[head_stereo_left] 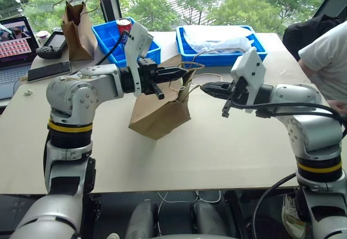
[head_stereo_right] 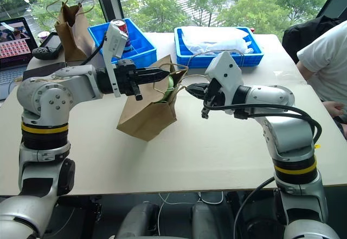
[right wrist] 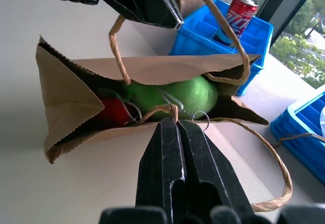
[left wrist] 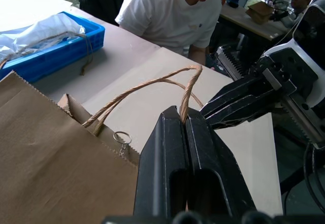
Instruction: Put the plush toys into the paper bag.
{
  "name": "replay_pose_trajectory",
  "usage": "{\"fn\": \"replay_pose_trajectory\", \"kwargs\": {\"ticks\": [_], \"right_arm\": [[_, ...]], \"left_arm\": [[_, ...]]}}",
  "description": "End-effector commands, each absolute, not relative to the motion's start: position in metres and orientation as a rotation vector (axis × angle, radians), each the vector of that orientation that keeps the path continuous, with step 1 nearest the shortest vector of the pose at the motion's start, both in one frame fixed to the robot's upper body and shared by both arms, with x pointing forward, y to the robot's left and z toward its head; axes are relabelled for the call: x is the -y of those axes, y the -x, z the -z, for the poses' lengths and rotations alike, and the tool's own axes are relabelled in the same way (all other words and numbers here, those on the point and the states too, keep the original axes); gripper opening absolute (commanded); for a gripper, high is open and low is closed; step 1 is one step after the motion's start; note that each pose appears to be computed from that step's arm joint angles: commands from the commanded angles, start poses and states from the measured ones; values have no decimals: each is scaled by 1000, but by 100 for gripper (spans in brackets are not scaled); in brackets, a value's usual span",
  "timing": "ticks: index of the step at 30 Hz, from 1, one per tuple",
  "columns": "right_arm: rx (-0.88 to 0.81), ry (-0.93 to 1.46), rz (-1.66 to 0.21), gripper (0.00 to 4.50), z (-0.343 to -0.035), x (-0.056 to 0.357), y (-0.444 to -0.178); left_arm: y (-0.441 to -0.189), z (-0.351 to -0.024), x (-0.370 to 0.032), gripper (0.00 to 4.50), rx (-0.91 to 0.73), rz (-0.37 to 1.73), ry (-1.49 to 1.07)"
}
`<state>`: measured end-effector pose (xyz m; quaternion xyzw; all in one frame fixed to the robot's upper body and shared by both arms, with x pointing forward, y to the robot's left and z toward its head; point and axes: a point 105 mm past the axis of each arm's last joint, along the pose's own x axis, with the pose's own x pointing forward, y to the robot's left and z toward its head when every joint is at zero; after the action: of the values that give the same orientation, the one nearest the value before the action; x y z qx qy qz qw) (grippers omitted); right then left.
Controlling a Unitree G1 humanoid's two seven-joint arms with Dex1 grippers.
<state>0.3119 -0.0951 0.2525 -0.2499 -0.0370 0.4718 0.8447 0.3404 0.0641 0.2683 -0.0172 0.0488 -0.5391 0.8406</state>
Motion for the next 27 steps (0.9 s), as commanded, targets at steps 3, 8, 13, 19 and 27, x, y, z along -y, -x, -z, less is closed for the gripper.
{"fn": "replay_pose_trajectory", "kwargs": {"ticks": [3,8,13,19,27], "right_arm": [[208,599,-998,2,-292,85,-300],[233,622,-1017,2,-305,82,-295],[201,639,-1045,2,-302,80,-291],[226,654,-924,2,-319,94,-303],[264,664,-896,2,-333,97,-304]], "left_arm": [[-342,-285,-68,0,-32,1130,2],[-344,-283,-77,0,-35,1098,-12],[-346,-283,-81,0,-28,1075,-15],[-355,-298,-86,0,49,1008,-5],[-367,-336,-87,0,188,933,74]]}}
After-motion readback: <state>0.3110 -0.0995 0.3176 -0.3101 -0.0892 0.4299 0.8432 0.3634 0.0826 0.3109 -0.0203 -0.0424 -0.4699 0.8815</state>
